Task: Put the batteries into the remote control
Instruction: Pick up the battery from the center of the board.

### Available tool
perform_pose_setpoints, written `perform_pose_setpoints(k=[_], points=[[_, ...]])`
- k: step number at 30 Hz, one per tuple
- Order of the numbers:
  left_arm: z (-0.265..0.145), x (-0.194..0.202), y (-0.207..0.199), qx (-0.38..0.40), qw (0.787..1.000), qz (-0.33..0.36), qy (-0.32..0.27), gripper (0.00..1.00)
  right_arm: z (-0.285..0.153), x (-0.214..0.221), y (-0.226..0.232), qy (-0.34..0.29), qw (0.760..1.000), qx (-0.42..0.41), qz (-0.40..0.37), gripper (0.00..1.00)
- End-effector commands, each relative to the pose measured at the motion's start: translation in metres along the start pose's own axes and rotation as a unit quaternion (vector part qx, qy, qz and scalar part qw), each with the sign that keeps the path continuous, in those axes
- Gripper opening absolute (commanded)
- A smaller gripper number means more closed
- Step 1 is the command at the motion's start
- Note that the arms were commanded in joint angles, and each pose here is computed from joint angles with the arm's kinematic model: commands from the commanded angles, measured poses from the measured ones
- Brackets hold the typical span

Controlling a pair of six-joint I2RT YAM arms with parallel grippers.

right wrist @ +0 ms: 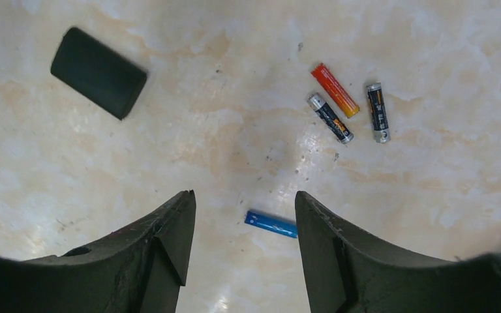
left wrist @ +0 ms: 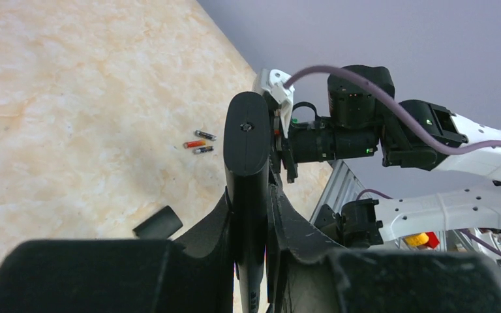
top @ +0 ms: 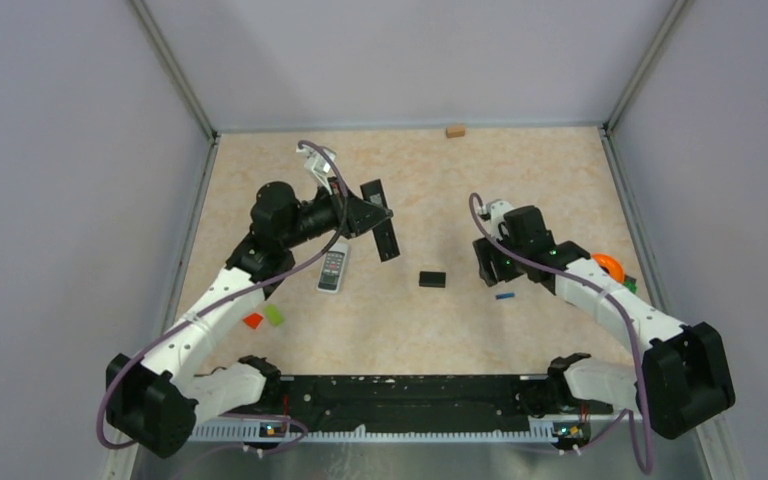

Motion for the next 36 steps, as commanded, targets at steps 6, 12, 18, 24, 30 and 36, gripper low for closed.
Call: perform_pose_setpoints(k=[6,12,18,24,30,36], points=[[-0.026,-0.022,-0.006,-0.076,0.987,0.040,-0.139,0.00,-0.002,0.016,-0.010,0.063,0.975,-0.057,-0.204,0.58],[-0.032,-0.027,-0.006,-0.098,0.982,0.053,-0.155,0.00,0.005,0.033,-0.007,0.095,0.962,-0.063,-0.247,0.58],[-0.031,-0.027,-0.004,-0.104,0.981,0.052,-0.155,0.00,0.015,0.044,-0.006,0.139,0.952,-0.068,-0.264,0.55],[-0.032,-0.027,-0.002,-0.111,0.980,0.053,-0.156,0.00,0.018,0.047,-0.004,0.148,0.949,-0.079,-0.266,0.47],[-0.032,-0.026,-0.001,-0.110,0.980,0.051,-0.156,0.00,0.025,0.053,-0.007,0.165,0.946,-0.070,-0.272,0.45],[-0.030,-0.027,0.000,-0.108,0.981,0.048,-0.154,0.00,0.029,0.052,-0.008,0.156,0.947,-0.061,-0.275,0.42]])
Point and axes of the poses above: each gripper's point midway between its finger pads, its own z axis out along the fingers, its own y axis along the line the jaws close on, x = y × z, the point moved 8 cm from there along -z, back along the fingers, and after that the axes turned 15 degrees about -z, right-handed, at the moved point
